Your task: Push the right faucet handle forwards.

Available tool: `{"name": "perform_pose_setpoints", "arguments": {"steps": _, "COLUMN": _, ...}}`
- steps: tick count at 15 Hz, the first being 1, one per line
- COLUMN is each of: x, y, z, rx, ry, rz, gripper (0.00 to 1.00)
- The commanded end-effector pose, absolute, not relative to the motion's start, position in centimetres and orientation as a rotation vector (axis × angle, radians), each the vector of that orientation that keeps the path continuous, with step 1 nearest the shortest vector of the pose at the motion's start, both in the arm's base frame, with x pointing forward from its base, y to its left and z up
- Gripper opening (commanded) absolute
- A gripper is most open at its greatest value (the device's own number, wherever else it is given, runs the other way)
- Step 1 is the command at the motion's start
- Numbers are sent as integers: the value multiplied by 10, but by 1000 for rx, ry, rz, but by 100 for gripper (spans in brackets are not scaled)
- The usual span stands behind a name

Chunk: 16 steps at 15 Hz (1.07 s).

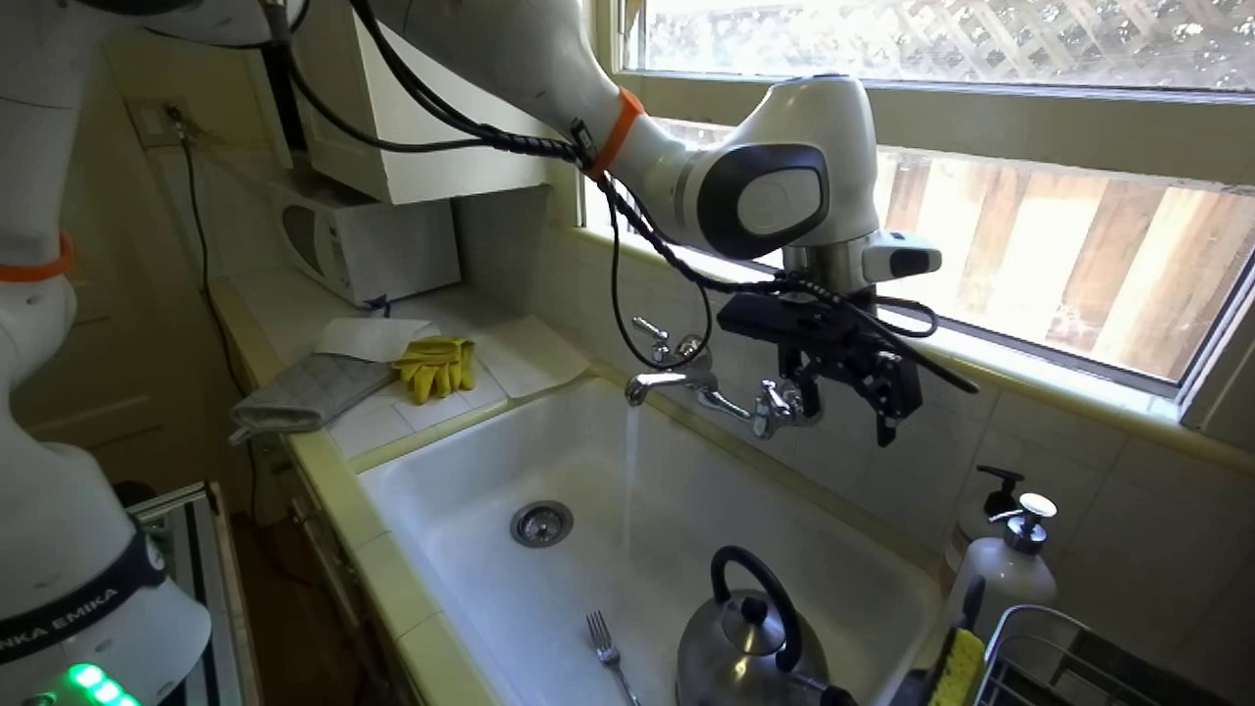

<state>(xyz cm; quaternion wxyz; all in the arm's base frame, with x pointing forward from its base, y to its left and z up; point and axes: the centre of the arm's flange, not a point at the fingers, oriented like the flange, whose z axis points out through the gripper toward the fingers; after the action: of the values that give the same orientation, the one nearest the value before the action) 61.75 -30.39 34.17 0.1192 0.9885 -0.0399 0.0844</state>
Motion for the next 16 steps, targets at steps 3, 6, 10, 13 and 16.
{"name": "perform_pose_setpoints", "arguments": {"steps": 3, "x": 574, "y": -282, "z": 380, "rx": 2933, "ry": -109, "rz": 246, "gripper": 100}}
{"name": "perform_pose_setpoints", "arguments": {"steps": 6, "x": 557, "y": -264, "z": 398, "rx": 2965, "ry": -105, "rz": 266, "gripper": 100}}
{"name": "perform_pose_setpoints", "arguments": {"steps": 10, "x": 540, "y": -240, "z": 417, "rx": 2986, "ry": -124, "rz": 266, "gripper": 100}}
{"name": "perform_pose_setpoints", "arguments": {"steps": 13, "x": 528, "y": -219, "z": 427, "rx": 3008, "ry": -94, "rz": 251, "gripper": 100}}
{"name": "perform_pose_setpoints", "arguments": {"steps": 16, "x": 519, "y": -199, "z": 434, "rx": 3022, "ry": -70, "rz": 222, "gripper": 100}}
